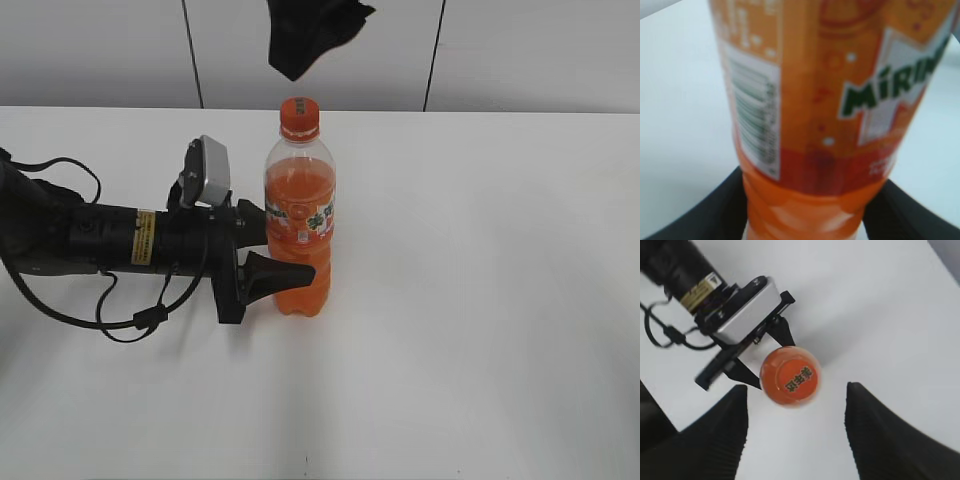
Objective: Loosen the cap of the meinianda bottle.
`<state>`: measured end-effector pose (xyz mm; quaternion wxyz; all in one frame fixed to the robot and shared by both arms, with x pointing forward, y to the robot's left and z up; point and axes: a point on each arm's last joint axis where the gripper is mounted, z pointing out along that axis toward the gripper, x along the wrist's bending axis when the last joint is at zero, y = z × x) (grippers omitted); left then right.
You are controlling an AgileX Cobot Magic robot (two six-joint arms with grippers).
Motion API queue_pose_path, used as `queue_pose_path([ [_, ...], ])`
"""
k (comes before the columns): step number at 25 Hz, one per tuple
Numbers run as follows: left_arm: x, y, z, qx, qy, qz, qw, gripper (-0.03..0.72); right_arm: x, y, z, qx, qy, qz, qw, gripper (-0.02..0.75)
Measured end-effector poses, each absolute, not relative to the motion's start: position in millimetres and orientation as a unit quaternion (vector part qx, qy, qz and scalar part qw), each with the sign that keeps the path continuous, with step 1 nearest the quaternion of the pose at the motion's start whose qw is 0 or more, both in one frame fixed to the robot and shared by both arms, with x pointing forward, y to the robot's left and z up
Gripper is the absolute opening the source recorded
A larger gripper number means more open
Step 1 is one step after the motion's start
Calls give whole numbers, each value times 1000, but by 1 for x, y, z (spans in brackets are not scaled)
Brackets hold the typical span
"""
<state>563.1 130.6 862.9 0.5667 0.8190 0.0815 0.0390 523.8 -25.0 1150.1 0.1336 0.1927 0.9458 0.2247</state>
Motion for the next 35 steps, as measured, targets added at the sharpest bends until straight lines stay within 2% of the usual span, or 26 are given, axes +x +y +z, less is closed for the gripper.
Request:
queue_pose_path([
  [3, 563, 131, 863, 819, 81, 39, 567, 408, 524, -25, 1151, 365, 893, 246, 90, 461],
  [7, 563, 131, 863, 819, 81, 39, 567, 408, 525, -24, 1148, 476, 840, 253, 57, 461],
  [28, 563, 131, 863, 819, 81, 39, 567, 408, 548, -6, 1094, 530, 825, 189, 44, 458],
  [31, 563, 131, 863, 819, 81, 39, 567, 408, 549, -5, 1091, 530, 826, 187, 43, 423],
  [35, 563, 131, 863, 819, 81, 39, 567, 408, 549, -5, 1091, 530, 826, 187, 43, 300],
])
